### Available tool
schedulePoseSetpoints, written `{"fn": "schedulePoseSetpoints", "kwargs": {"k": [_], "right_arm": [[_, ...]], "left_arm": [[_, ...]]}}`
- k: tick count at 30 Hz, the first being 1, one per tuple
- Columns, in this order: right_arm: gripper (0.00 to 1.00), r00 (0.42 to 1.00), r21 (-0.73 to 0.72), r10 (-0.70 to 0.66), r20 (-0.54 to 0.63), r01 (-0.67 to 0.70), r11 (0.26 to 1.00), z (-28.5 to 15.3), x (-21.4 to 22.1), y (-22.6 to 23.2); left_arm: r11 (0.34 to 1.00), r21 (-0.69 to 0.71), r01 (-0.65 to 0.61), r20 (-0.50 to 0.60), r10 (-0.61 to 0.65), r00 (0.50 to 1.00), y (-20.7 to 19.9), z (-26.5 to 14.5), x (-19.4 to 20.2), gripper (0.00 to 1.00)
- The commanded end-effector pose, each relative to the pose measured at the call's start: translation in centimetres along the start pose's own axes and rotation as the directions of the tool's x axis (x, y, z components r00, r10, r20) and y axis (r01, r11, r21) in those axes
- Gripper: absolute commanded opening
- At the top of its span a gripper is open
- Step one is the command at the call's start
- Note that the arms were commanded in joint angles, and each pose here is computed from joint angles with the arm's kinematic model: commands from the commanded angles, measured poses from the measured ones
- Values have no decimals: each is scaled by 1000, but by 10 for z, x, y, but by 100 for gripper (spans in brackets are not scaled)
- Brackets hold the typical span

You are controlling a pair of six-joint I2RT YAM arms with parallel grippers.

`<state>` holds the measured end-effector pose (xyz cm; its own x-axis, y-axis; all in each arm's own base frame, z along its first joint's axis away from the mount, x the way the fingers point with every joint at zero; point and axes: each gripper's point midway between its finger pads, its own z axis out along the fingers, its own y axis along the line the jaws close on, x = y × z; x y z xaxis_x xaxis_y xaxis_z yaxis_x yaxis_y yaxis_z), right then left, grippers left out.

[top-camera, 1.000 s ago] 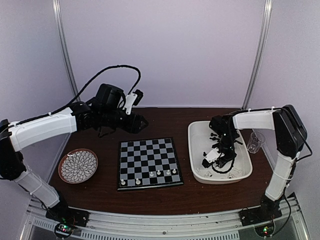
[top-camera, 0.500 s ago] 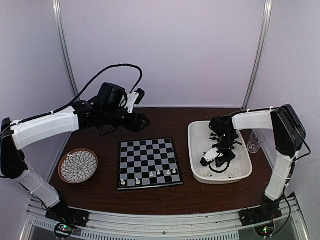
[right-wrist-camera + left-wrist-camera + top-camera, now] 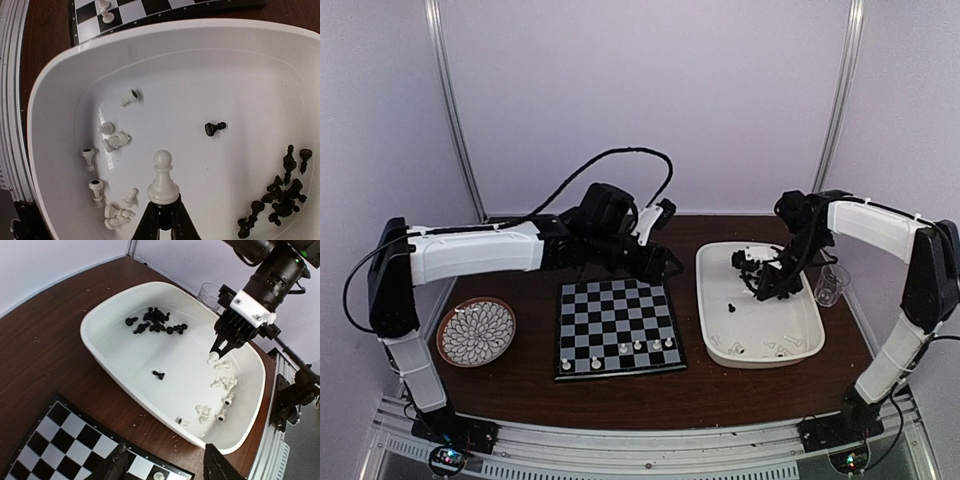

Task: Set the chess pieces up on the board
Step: Pick up the chess pile from the storage box, then pass from the right arm to the left

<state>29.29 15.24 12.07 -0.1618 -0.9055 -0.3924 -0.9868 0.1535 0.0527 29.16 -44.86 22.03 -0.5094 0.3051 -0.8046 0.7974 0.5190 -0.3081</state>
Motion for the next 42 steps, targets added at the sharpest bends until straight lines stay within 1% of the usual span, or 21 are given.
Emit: {"fn": "schedulePoseSetpoints", "kwargs": {"k": [1,5,7,11,14,18,23,26,27,32,37,42], "right_arm": [[9,976,-60,138,165,-130,990,-24,-36,12],[9,954,-81,164,252,-148,986,-39,-56,15],[9,947,-77,165,277,-149,986,-43,-61,14],[9,944,-70,161,288,-147,987,-44,-64,13],[10,949,-71,149,276,-135,988,-41,-64,16],[9,955,-62,125,268,-113,992,-39,-65,22],[10,956,-59,123,267,-111,992,-39,-66,21],[9,955,-59,122,269,-111,992,-39,-67,20],[9,955,-55,120,271,-109,992,-40,-68,20],[10,955,-52,119,271,-109,993,-40,-68,18],[10,955,-51,120,269,-110,993,-40,-68,17],[10,957,-48,119,265,-110,993,-40,-68,17]], "left_arm": [[976,212,55,62,-70,996,-30,24,-17,52],[932,352,82,41,-103,994,-51,44,-20,53],[916,391,91,33,-113,993,-57,53,-21,53],[892,437,113,31,-141,990,-63,67,-31,53],[874,467,136,16,-162,987,-66,76,-33,53],[864,473,172,-37,-175,984,-65,91,-29,52],[851,491,185,-66,-176,982,-69,96,-28,46],[847,495,194,-79,-179,981,-69,99,-27,46],[846,489,212,-102,-186,977,-68,101,-23,45],[835,507,212,-111,-181,977,-71,101,-23,36],[822,526,218,-124,-179,976,-73,103,-23,34],[815,534,226,-140,-178,974,-75,107,-21,28]]}}
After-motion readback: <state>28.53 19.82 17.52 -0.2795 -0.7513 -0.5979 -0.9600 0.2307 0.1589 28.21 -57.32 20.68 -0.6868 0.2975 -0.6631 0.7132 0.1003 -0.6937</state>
